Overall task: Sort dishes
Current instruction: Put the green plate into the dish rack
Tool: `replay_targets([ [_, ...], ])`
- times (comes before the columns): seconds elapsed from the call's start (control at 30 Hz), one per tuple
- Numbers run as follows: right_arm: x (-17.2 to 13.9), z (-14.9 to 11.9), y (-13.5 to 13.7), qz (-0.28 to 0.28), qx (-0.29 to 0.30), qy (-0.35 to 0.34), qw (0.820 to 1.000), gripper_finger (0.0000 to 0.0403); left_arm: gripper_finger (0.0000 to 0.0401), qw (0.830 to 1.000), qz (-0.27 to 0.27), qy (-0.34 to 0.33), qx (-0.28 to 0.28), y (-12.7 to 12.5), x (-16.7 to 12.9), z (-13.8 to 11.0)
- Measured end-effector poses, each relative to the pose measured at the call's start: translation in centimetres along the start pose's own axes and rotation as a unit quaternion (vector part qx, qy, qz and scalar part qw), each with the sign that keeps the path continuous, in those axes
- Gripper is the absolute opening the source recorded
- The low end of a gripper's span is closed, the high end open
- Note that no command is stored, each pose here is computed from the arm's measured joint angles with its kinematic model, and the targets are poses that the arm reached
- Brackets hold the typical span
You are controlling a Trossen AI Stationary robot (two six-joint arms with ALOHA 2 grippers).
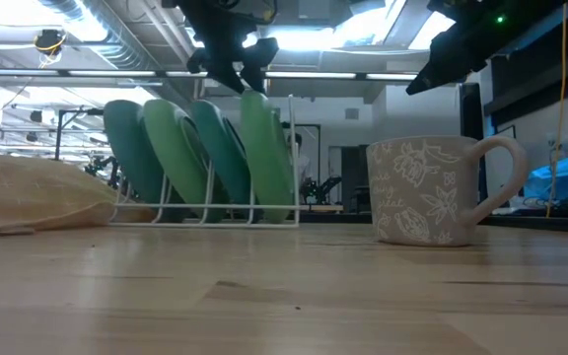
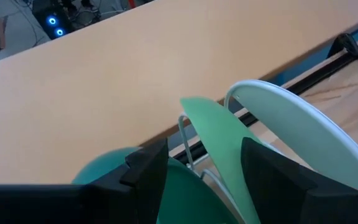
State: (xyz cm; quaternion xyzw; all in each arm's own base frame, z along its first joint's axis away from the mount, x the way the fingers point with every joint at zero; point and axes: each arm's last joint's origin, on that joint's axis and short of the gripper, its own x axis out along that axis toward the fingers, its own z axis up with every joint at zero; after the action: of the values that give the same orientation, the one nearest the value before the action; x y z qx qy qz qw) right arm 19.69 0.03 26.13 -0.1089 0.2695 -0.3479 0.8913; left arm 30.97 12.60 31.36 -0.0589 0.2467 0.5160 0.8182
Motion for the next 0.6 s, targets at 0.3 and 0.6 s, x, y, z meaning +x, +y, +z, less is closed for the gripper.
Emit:
replay_targets([
  [0.3, 0.0, 0.0, 0.0, 0.0, 0.0, 0.0, 1.0, 0.0195, 0.0191, 1.0, 0.004, 0.0, -0.016, 0.2, 0.2, 0.0],
  [0.6, 0.0, -0.4, 0.0, -0.001, 0.003, 0.017, 1.0, 0.0195, 0.0191, 1.0, 0.002, -0.011, -0.025, 1.7, -1.6, 0.8],
])
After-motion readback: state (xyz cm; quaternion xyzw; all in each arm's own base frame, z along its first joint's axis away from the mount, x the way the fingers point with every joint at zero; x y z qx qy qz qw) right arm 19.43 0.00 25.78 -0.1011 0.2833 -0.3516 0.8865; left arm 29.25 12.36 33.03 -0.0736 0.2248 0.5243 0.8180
